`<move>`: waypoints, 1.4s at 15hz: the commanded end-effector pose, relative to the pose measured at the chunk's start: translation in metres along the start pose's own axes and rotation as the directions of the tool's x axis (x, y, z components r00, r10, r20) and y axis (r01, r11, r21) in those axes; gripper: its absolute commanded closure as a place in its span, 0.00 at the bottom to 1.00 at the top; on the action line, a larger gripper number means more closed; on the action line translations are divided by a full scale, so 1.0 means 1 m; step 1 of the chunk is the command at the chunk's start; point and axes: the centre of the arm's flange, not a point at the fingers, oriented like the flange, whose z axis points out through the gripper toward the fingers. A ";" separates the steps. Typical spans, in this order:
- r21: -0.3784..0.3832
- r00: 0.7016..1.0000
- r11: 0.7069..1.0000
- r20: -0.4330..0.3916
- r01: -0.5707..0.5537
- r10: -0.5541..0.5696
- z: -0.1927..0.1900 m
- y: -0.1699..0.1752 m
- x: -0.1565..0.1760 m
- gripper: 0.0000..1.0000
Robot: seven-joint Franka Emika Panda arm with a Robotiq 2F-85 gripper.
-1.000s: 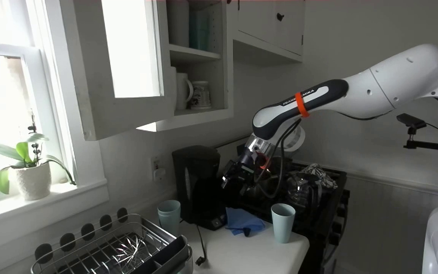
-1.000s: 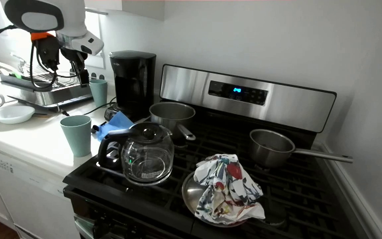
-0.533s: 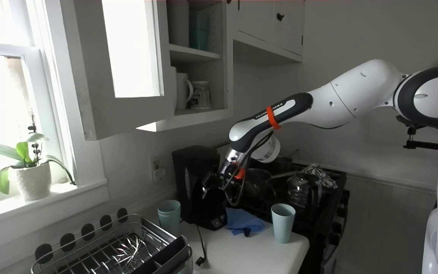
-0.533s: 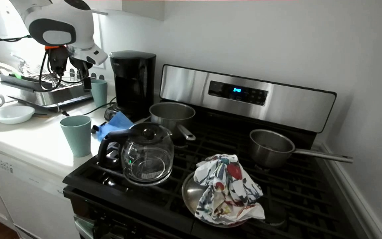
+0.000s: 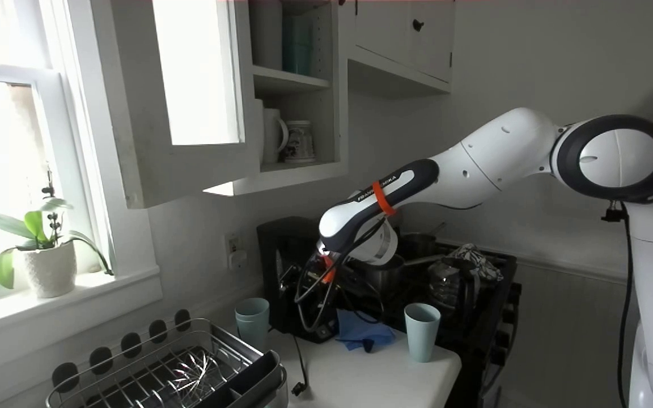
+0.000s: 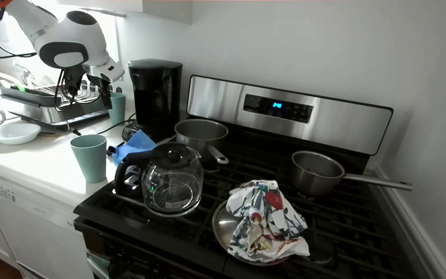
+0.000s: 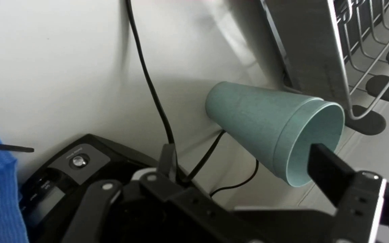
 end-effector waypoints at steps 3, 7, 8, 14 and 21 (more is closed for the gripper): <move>0.015 1.000 1.000 0.004 0.023 -0.023 0.003 -0.011 0.000 0.00; 0.020 1.000 0.999 0.003 0.025 -0.025 0.001 -0.014 0.003 0.00; 0.020 1.000 0.999 0.004 0.025 -0.025 0.001 -0.014 0.003 0.00; 0.031 1.000 1.000 0.022 -0.008 0.007 0.011 -0.016 0.010 0.00; 0.001 0.997 0.997 0.009 -0.083 0.083 0.032 -0.032 0.018 0.00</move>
